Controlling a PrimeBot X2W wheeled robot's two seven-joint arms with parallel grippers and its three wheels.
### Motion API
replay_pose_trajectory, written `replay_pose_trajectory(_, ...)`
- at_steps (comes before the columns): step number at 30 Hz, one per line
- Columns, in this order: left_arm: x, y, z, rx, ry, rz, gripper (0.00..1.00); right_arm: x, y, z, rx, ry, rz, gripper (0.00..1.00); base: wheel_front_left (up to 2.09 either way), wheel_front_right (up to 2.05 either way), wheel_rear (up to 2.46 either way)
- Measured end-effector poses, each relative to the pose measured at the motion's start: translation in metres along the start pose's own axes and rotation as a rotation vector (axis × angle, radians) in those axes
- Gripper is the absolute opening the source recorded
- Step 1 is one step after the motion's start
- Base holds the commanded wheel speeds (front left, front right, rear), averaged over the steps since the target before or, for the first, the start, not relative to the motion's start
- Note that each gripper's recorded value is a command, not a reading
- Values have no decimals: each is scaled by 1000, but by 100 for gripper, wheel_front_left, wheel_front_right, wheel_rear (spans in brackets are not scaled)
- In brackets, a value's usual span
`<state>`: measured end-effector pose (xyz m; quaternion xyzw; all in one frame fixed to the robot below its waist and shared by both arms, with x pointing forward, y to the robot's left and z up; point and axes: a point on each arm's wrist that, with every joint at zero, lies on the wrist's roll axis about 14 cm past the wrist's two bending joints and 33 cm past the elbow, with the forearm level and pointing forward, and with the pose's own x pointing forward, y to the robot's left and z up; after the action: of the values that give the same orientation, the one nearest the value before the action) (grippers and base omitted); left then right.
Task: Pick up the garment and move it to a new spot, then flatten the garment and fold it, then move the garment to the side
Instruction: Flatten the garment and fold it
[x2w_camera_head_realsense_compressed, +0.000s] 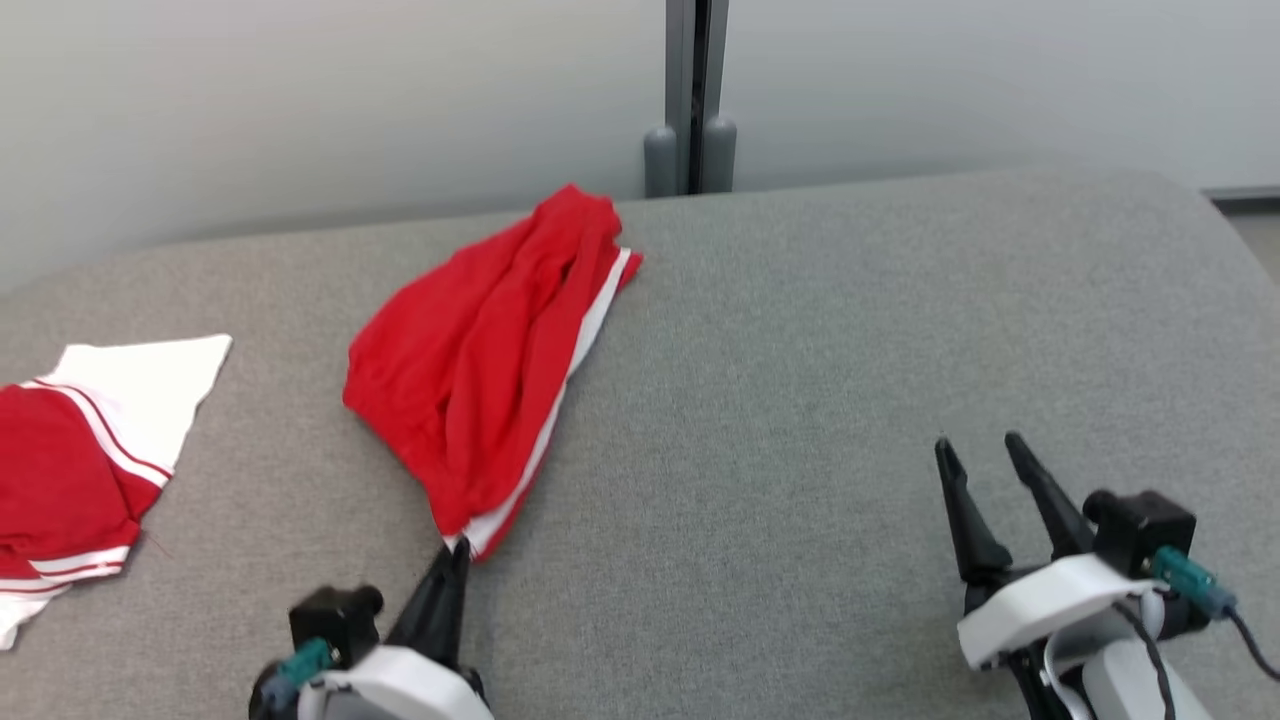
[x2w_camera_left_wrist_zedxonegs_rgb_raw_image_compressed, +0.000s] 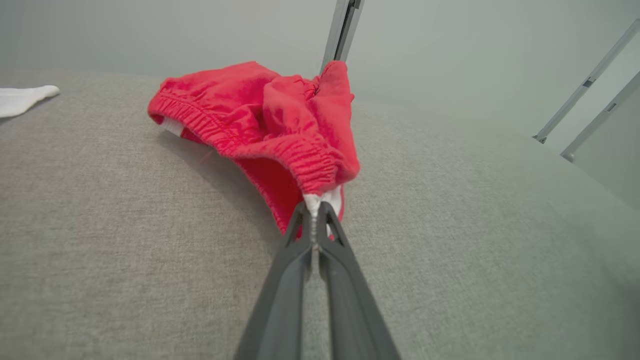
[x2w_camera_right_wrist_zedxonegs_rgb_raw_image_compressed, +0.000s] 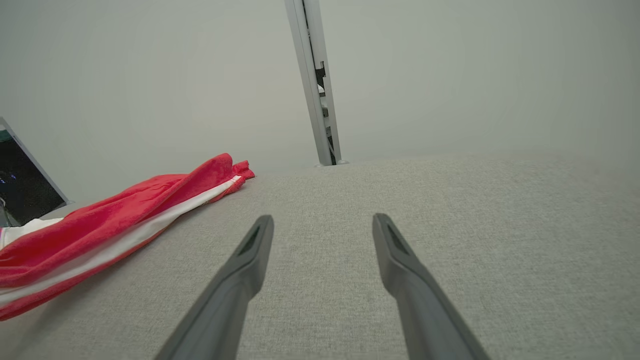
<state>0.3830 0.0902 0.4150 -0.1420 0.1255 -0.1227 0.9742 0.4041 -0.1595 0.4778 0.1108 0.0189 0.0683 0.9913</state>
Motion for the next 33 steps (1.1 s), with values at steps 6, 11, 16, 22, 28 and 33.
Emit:
replay_pose_trajectory(6,-28,-7,-6,-3,-7,-1,0,-20,4,0,5,-7,-5,100,0,0,0)
replay_pose_trajectory(11,-41,2,-4,1,-26,51,100,-26,6,-3,14,-3,-6,100,0,0,0)
replay_pose_trajectory(16,-45,11,9,35,-74,100,100,-26,11,-7,11,7,4,100,0,0,0)
replay_pose_trajectory(22,-47,16,21,63,-110,131,100,-21,15,-6,6,4,18,100,0,0,0)
replay_pose_trajectory(28,-49,16,21,69,-113,135,100,-19,20,-2,8,-7,28,100,0,0,0)
replay_pose_trajectory(33,-50,14,20,70,-110,129,100,-18,23,-3,7,-2,38,100,0,0,0)
